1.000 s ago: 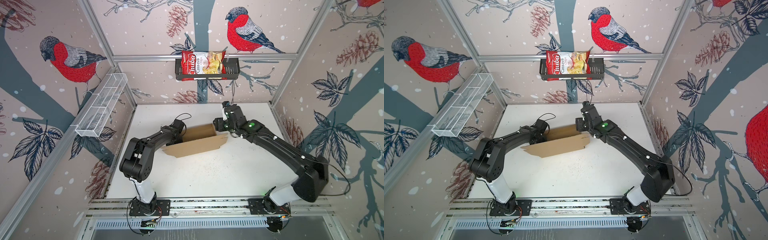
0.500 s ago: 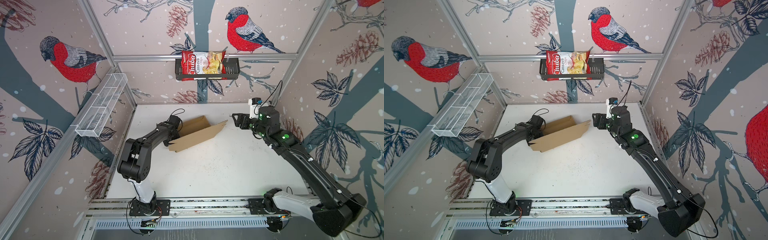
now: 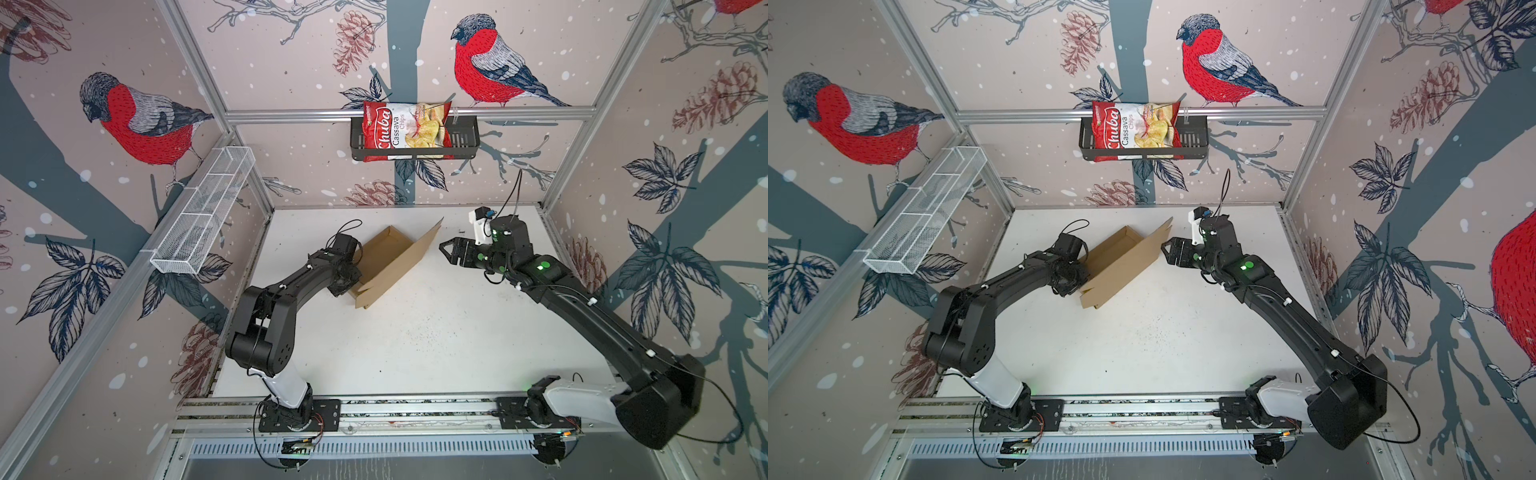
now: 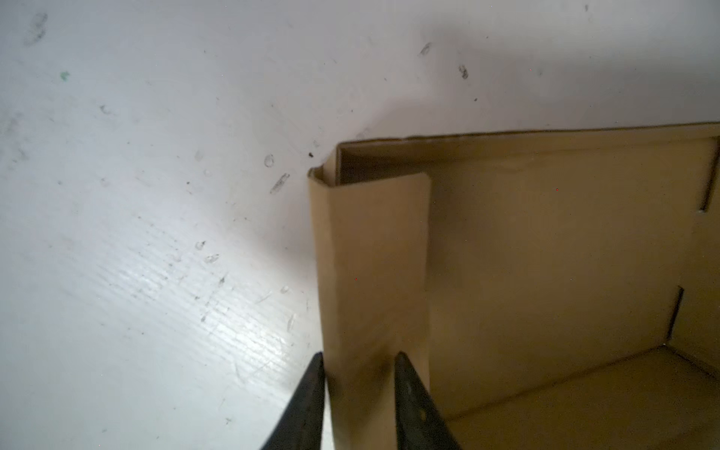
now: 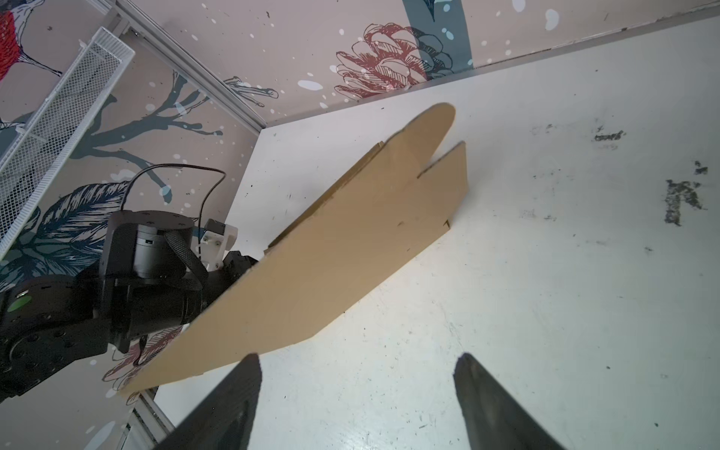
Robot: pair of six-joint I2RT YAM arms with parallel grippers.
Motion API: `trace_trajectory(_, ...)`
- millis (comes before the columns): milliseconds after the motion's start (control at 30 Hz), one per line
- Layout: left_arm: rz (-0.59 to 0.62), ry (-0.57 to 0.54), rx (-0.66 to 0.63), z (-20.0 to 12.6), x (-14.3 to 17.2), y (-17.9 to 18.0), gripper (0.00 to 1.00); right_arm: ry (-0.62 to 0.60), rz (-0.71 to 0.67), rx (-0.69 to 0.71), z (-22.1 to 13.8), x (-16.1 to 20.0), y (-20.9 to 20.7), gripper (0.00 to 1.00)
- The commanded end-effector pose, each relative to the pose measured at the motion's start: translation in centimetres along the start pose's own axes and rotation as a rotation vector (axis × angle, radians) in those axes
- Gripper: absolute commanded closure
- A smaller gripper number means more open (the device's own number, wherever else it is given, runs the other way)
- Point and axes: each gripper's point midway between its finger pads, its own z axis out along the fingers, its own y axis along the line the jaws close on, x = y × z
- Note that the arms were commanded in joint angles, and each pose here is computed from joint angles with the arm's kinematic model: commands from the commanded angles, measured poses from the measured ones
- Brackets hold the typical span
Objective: Assemble paper box
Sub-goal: Rotate the paper box at the center of the table.
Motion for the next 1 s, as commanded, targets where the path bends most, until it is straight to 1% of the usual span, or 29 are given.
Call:
trace_trajectory(0,-0.019,-0.005,-0.001,-0.4,-0.1,0.2,0.63,0.015,0.013,-0.007,0.5,0.2,0.0,0.21)
trace_trajectory(133,0.0,-0.023,0.009,-1.5,-0.5,0.0,0.53,0.029,0.01,-0.005,0.8,0.5,-0.1,0.21)
trace_trajectory(200,0.06,-0.043,0.025,-2.9,-1.2,-0.5,0.51,0.026,-0.005,-0.001,0.7,0.3,-0.1,0.21)
trace_trajectory(300,0.234,-0.094,0.022,-5.6,-3.1,-1.3,0.44,0.02,-0.021,0.003,0.6,-0.1,-0.2,0.21)
trace_trajectory(333,0.304,-0.116,0.019,-6.4,-3.8,-1.5,0.44,0.017,-0.026,0.001,0.5,-0.2,-0.1,0.21)
trace_trajectory(367,0.388,-0.139,0.019,-7.2,-4.4,-1.9,0.44,0.015,-0.034,-0.006,0.5,-0.3,0.1,0.21)
trace_trajectory(433,0.615,-0.161,0.063,-7.9,-4.8,-3.4,0.43,0.016,-0.038,-0.007,0.5,-0.4,0.1,0.21)
trace_trajectory(467,0.708,-0.176,0.048,-8.1,-5.2,-3.6,0.43,0.02,-0.037,-0.005,0.6,-0.3,0.0,0.21)
trace_trajectory(533,0.887,-0.174,0.043,-7.4,-5.3,-4.4,0.42,0.028,-0.031,-0.003,0.9,-0.2,-0.1,0.21)
trace_trajectory(567,0.944,-0.173,-0.002,-6.7,-5.9,-4.4,0.38,0.037,-0.026,0.002,1.1,0.0,-0.3,0.21)
trace_trajectory(633,1.046,-0.133,-0.047,-4.9,-6.4,-4.8,0.37,0.055,-0.02,0.005,1.3,0.4,-0.4,0.21)
trace_trajectory(700,1.133,-0.079,-0.044,-2.9,-6.5,-5.8,0.37,0.07,-0.015,0.016,1.5,0.7,-0.7,0.21)
trace_trajectory(767,1.178,-0.079,-0.072,-0.9,-7.9,-6.8,0.37,0.079,-0.016,0.022,1.5,1.0,-0.8,0.21)
trace_trajectory(833,1.184,-0.064,-0.061,0.6,-9.1,-7.9,0.38,0.077,-0.014,0.025,1.4,1.0,-0.8,0.21)
trace_trajectory(900,1.195,-0.024,-0.006,1.9,-9.5,-9.1,0.4,0.081,-0.01,0.024,1.4,1.1,-0.8,0.21)
trace_trajectory(967,1.205,0.03,0.016,3.7,-9.0,-9.3,0.43,0.08,-0.005,0.026,1.3,1.2,-0.8,0.22)
